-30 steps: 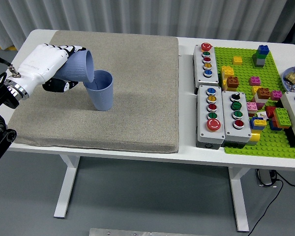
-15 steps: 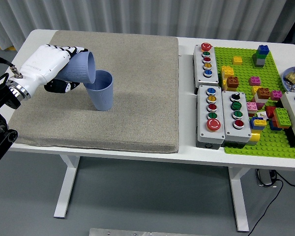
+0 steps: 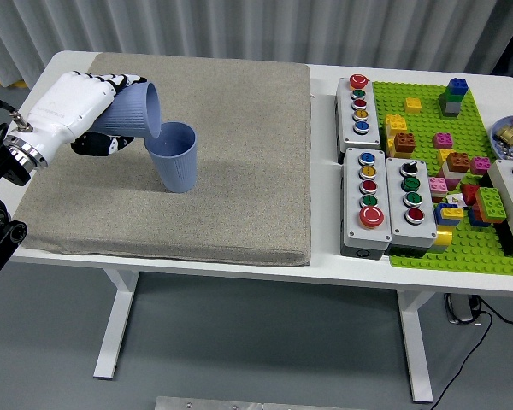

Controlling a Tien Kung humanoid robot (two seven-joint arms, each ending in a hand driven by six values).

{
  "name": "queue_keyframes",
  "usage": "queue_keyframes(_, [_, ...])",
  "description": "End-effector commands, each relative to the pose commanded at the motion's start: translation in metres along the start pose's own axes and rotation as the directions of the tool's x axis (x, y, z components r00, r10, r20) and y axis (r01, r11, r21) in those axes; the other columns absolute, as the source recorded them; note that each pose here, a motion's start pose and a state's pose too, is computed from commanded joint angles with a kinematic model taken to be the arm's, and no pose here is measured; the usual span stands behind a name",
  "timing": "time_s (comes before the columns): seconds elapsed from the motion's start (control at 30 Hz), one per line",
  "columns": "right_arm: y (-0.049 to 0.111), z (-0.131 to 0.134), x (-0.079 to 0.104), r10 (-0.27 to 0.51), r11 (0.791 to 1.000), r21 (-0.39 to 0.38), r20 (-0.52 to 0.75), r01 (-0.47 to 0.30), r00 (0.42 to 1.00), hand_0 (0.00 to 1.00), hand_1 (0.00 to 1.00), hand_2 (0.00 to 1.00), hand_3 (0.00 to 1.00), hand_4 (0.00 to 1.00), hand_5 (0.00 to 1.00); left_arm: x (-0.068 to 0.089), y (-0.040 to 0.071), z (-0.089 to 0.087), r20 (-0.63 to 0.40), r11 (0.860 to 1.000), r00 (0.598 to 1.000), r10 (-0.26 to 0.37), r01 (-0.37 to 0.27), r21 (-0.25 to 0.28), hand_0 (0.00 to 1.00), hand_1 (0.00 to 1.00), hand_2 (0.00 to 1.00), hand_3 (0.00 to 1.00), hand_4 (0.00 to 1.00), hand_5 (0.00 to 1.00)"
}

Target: Pick cup pour cup place

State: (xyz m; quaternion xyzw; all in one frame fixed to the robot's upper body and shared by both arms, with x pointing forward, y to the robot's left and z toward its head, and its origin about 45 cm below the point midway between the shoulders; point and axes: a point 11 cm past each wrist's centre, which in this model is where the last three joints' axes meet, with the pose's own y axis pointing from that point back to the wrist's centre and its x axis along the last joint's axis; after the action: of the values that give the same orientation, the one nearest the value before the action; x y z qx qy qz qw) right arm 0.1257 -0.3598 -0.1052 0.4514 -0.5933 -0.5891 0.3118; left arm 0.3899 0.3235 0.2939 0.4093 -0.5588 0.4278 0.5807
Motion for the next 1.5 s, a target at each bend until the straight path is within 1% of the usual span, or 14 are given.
queue_keyframes(0.1, [0.0, 0.0, 0.0, 0.0, 1.0, 0.0, 0.0, 0.0, 1.0, 0.747, 0.699, 0.75, 0.606, 0.122, 0.254, 0.002, 0.0, -0.003, -0.03, 1.0, 0.999, 0.023, -0.023, 0.001, 0.522, 0.559, 0.769, 0.603, 0.371, 0.002])
queue_keyframes(0.3, [0.0, 0.0, 0.0, -0.001, 1.0, 0.0, -0.001, 0.001, 1.0, 0.747, 0.699, 0.75, 0.606, 0.122, 0.254, 0.0, -0.002, -0.007, -0.247, 0.997, 0.966, 0.071, -0.071, 0.008, 0.521, 0.558, 0.769, 0.601, 0.371, 0.002])
queue_keyframes(0.43, [0.0, -0.001, -0.001, -0.003, 1.0, 0.001, 0.0, 0.003, 1.0, 0.747, 0.699, 0.75, 0.606, 0.122, 0.254, -0.01, -0.004, -0.012, -0.425, 0.994, 0.899, 0.107, -0.108, 0.022, 0.521, 0.558, 0.769, 0.601, 0.371, 0.002])
queue_keyframes(0.5, [0.0, -0.001, -0.002, -0.003, 1.0, 0.001, -0.002, 0.003, 1.0, 0.747, 0.699, 0.751, 0.606, 0.121, 0.253, -0.013, -0.005, -0.013, -0.516, 0.99, 0.847, 0.132, -0.134, 0.033, 0.526, 0.558, 0.763, 0.597, 0.376, 0.002])
queue_keyframes(0.63, [0.0, -0.001, -0.002, -0.003, 1.0, 0.0, -0.002, 0.003, 1.0, 0.747, 0.699, 0.751, 0.606, 0.121, 0.253, -0.02, -0.006, -0.017, -0.665, 0.982, 0.726, 0.176, -0.175, 0.069, 0.526, 0.558, 0.763, 0.597, 0.376, 0.002])
queue_keyframes(0.77, [-0.001, 0.0, -0.003, -0.004, 1.0, -0.003, -0.002, 0.004, 1.0, 0.747, 0.699, 0.75, 0.606, 0.122, 0.253, -0.03, -0.005, -0.023, -0.795, 0.973, 0.567, 0.215, -0.195, 0.124, 0.523, 0.558, 0.756, 0.594, 0.381, 0.002])
queue_keyframes(0.8, [-0.001, 0.0, -0.003, -0.005, 1.0, -0.004, -0.004, 0.005, 1.0, 0.747, 0.699, 0.75, 0.606, 0.122, 0.253, -0.034, -0.005, -0.025, -0.83, 0.966, 0.503, 0.24, -0.209, 0.153, 0.523, 0.558, 0.756, 0.594, 0.381, 0.002])
queue_keyframes(0.83, [-0.001, 0.0, -0.003, -0.004, 1.0, -0.005, -0.005, 0.004, 1.0, 0.747, 0.699, 0.75, 0.606, 0.122, 0.253, -0.036, -0.004, -0.026, -0.848, 0.962, 0.466, 0.253, -0.215, 0.169, 0.523, 0.558, 0.756, 0.594, 0.381, 0.002])
queue_keyframes(0.97, [-0.001, 0.001, -0.004, -0.006, 1.0, -0.007, -0.007, 0.006, 1.0, 0.747, 0.7, 0.751, 0.607, 0.121, 0.253, -0.052, -0.001, -0.029, -0.91, 0.937, 0.261, 0.322, -0.229, 0.265, 0.518, 0.556, 0.746, 0.586, 0.397, 0.002])
queue_keyframes(1.03, [-0.001, 0.002, -0.004, -0.006, 1.0, -0.009, -0.007, 0.006, 1.0, 0.747, 0.7, 0.751, 0.607, 0.121, 0.253, -0.06, 0.002, -0.03, -0.916, 0.922, 0.185, 0.355, -0.228, 0.312, 0.518, 0.556, 0.746, 0.586, 0.397, 0.002])
queue_keyframes(1.07, [-0.001, 0.002, -0.004, -0.006, 1.0, -0.01, -0.007, 0.006, 1.0, 0.747, 0.699, 0.751, 0.606, 0.121, 0.254, -0.063, 0.003, -0.03, -0.914, 0.917, 0.168, 0.369, -0.227, 0.328, 0.516, 0.554, 0.742, 0.581, 0.404, 0.002])
queue_keyframes(1.23, [-0.002, 0.004, -0.004, -0.007, 1.0, -0.016, -0.011, 0.006, 1.0, 0.747, 0.699, 0.751, 0.606, 0.121, 0.254, -0.082, 0.01, -0.021, -0.888, 0.891, 0.166, 0.428, -0.243, 0.384, 0.516, 0.554, 0.742, 0.581, 0.404, 0.002])
queue_keyframes(1.33, [-0.002, 0.005, -0.004, -0.007, 1.0, -0.018, -0.013, 0.007, 1.0, 0.747, 0.699, 0.752, 0.606, 0.121, 0.257, -0.088, 0.012, -0.02, -0.883, 0.886, 0.163, 0.441, -0.236, 0.399, 0.514, 0.555, 0.738, 0.578, 0.412, 0.002])
queue_keyframes(1.5, [-0.002, 0.004, -0.004, -0.007, 1.0, -0.017, -0.014, 0.007, 1.0, 0.747, 0.699, 0.751, 0.606, 0.12, 0.256, -0.102, 0.017, -0.02, -0.877, 0.89, 0.182, 0.444, -0.204, 0.408, 0.517, 0.557, 0.739, 0.578, 0.423, 0.005])
